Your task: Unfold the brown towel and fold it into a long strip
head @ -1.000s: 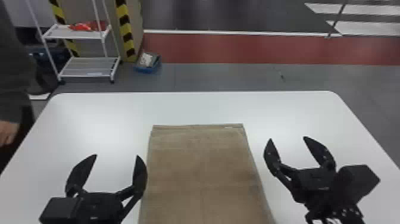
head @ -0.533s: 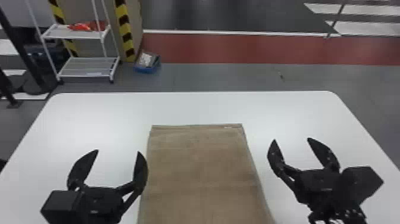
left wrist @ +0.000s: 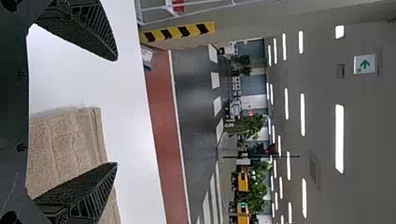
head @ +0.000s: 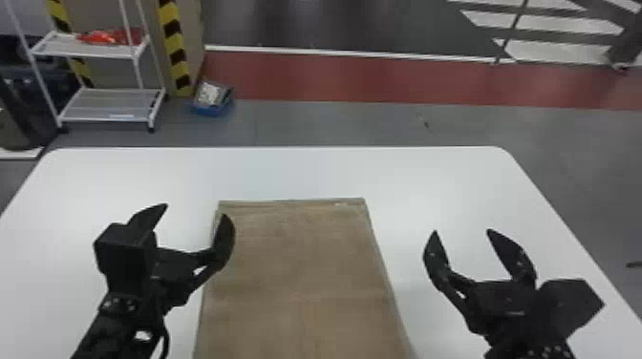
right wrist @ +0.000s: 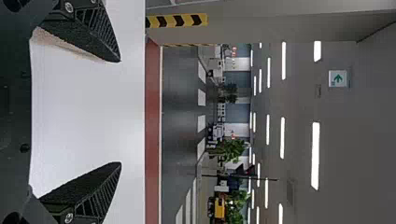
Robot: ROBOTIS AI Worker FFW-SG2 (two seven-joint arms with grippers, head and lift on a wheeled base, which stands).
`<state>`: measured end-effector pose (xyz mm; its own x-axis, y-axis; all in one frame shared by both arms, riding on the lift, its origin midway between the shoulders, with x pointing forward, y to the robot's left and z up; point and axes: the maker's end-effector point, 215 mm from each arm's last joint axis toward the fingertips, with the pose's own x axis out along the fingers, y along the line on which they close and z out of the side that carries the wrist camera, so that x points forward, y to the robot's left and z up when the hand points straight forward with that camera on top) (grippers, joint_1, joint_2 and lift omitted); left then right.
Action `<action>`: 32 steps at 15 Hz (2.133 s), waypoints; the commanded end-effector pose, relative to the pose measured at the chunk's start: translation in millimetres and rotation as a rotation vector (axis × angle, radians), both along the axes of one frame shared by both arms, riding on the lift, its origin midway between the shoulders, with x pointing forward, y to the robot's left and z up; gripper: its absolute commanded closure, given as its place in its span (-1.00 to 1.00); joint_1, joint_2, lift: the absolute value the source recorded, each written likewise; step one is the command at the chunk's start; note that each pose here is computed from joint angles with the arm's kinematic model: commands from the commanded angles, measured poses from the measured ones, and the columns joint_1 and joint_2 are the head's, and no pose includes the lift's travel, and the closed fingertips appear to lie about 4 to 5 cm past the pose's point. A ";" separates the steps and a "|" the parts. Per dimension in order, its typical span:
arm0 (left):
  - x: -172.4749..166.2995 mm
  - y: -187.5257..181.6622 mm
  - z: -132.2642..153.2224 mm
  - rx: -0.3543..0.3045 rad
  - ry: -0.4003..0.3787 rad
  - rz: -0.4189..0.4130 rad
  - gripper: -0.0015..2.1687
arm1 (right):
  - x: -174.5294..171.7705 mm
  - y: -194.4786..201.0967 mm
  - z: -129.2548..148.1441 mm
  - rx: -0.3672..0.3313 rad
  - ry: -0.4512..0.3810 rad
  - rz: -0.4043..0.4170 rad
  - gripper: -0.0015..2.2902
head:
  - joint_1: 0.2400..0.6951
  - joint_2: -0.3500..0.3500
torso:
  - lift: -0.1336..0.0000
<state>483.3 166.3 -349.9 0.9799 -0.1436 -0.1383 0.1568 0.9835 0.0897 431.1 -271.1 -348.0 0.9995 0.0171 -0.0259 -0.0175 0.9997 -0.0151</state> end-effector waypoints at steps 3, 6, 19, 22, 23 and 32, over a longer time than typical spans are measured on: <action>40.1 -15.4 -17.7 -0.009 0.081 -0.088 -0.92 | -6.5 -9.2 2.7 0.005 -0.010 -0.018 -0.92 | 1.00 -0.41 | -0.87; 59.8 -18.2 -36.0 -0.026 0.164 -0.137 -0.87 | -7.5 -9.2 4.1 0.005 -0.016 -0.018 -0.92 | 1.00 -0.45 | -0.87; 103.7 1.6 -112.3 -0.091 0.393 -0.154 -0.80 | -8.8 -15.4 4.8 0.005 -0.021 -0.028 -0.92 | 1.00 -0.37 | -0.87; 104.9 4.0 -110.7 -0.094 0.390 -0.148 -0.77 | -8.9 -17.0 4.2 0.004 -0.018 -0.031 -0.92 | 1.00 -0.37 | -0.87; 104.0 5.2 -112.3 -0.094 0.394 -0.145 -0.70 | -8.8 -16.9 5.0 0.004 -0.020 -0.030 -0.92 | 1.00 -0.37 | -0.87; 92.0 14.1 -109.0 -0.096 0.380 -0.132 -0.39 | -3.3 -12.8 4.4 0.007 -0.011 -0.023 -0.92 | 1.00 -0.35 | -0.87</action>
